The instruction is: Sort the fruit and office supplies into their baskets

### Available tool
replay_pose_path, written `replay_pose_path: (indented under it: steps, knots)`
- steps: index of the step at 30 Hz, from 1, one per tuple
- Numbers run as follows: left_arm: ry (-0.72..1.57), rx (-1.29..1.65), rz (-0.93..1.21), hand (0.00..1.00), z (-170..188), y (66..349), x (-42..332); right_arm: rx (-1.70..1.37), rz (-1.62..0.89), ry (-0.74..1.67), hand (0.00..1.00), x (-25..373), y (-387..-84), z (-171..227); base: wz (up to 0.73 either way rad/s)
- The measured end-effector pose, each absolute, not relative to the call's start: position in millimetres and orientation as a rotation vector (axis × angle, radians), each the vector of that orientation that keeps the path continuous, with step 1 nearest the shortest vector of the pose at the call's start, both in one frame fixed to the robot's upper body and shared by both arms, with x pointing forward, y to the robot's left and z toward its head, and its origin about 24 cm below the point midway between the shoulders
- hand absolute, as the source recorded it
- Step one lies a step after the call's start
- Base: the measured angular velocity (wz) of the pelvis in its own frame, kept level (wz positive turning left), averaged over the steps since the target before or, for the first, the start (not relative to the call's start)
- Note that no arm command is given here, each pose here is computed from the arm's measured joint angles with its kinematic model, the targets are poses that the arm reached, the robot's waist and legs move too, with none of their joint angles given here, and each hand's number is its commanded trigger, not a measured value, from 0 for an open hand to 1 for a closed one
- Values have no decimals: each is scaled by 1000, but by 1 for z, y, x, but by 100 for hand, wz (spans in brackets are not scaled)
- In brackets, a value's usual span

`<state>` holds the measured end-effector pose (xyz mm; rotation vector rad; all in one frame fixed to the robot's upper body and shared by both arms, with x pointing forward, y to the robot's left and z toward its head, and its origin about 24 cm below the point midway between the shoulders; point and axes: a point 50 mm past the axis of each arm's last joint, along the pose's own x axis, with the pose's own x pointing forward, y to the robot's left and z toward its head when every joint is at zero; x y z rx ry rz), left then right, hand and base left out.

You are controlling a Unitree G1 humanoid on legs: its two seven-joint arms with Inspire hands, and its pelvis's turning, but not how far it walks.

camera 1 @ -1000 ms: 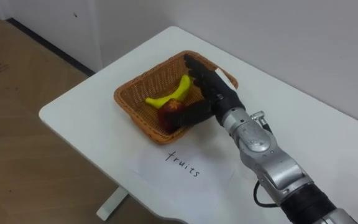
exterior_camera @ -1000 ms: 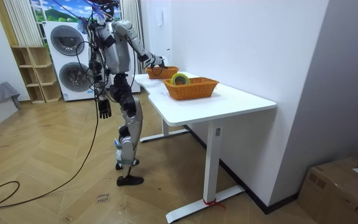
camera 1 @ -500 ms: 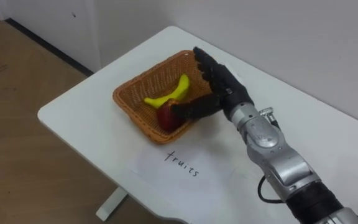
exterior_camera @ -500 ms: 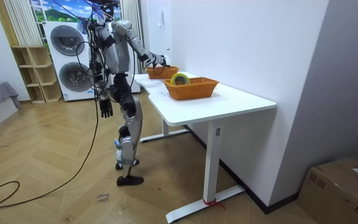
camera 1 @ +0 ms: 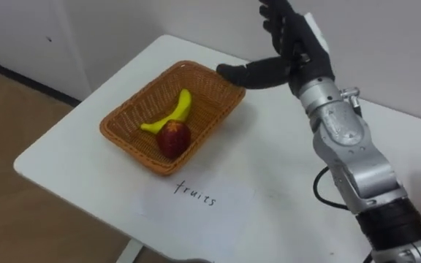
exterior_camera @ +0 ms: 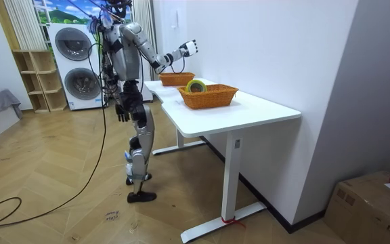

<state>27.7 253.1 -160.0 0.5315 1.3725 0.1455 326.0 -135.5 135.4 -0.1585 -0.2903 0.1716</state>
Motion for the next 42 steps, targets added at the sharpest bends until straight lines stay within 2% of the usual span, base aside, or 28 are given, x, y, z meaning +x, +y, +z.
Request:
replay_pose_path:
  steps: [7,18,25,35,42]
  knots:
    - [1370,544,124,0,-161,251,25,-126,161,-332,0,323,-140,147,-18]
    - [1380,533,136,0,-161,253,19,-166,24,-452,0,318,-183,181,-13]
    - [1359,533,140,0,-160,255,21,-158,-29,-502,0,314,-191,192,-11]
    - [1387,530,200,0,-159,258,3,-124,-277,-590,0,298,-246,216,-7]
    - [1395,513,287,0,-156,266,-10,-122,-471,-555,0,273,-290,200,-10]
